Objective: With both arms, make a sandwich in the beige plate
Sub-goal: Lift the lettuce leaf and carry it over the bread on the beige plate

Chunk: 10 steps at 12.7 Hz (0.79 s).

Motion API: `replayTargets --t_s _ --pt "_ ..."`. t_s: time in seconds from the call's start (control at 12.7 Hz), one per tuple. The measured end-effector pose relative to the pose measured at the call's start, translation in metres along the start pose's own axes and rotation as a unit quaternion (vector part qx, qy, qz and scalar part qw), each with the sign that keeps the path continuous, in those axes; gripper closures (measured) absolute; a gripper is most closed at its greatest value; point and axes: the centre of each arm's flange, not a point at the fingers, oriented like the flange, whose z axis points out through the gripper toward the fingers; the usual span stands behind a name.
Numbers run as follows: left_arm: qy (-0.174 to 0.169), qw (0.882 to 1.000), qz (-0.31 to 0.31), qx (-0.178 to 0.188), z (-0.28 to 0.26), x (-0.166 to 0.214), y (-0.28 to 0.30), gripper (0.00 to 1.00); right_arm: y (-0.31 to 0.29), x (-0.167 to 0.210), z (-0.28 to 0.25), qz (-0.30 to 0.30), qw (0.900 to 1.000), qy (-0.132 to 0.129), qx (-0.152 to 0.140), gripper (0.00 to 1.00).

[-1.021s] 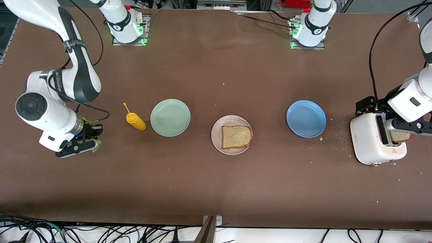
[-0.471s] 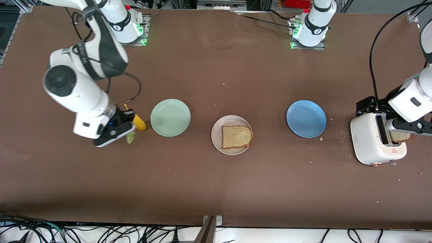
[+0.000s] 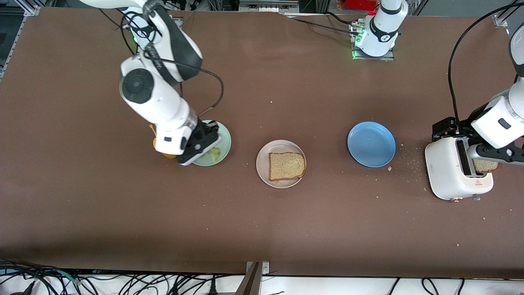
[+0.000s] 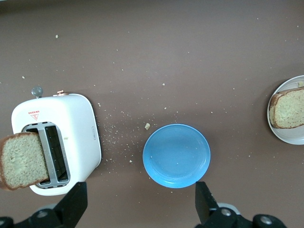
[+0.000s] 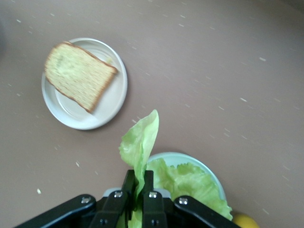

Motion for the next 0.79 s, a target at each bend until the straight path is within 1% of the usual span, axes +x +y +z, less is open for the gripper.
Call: replayTargets --t_s 0.16,0.31,0.47,0.63,0.79 --pt "0.000 1.000 -0.002 0.000 0.000 0.000 -0.003 0.00 -0.025 0.008 0.031 0.000 1.000 0.018 0.014 0.90" --pt "0.000 1.000 -0.004 0.000 0.000 -0.001 -0.005 0.00 -0.048 0.014 0.063 0.007 0.999 0.039 0.036 0.90" --pt "0.000 1.000 -0.003 0.000 0.000 -0.001 -0.007 0.00 -0.069 0.018 0.093 0.013 0.996 0.068 0.051 0.90" --pt "0.000 1.000 0.003 0.000 0.000 -0.001 -0.007 0.00 -0.082 0.021 0.119 0.021 0.993 0.100 0.058 0.90" --pt "-0.001 1.000 0.005 0.000 0.000 -0.001 -0.008 0.00 -0.090 0.021 0.144 0.024 0.989 0.126 0.067 0.90"
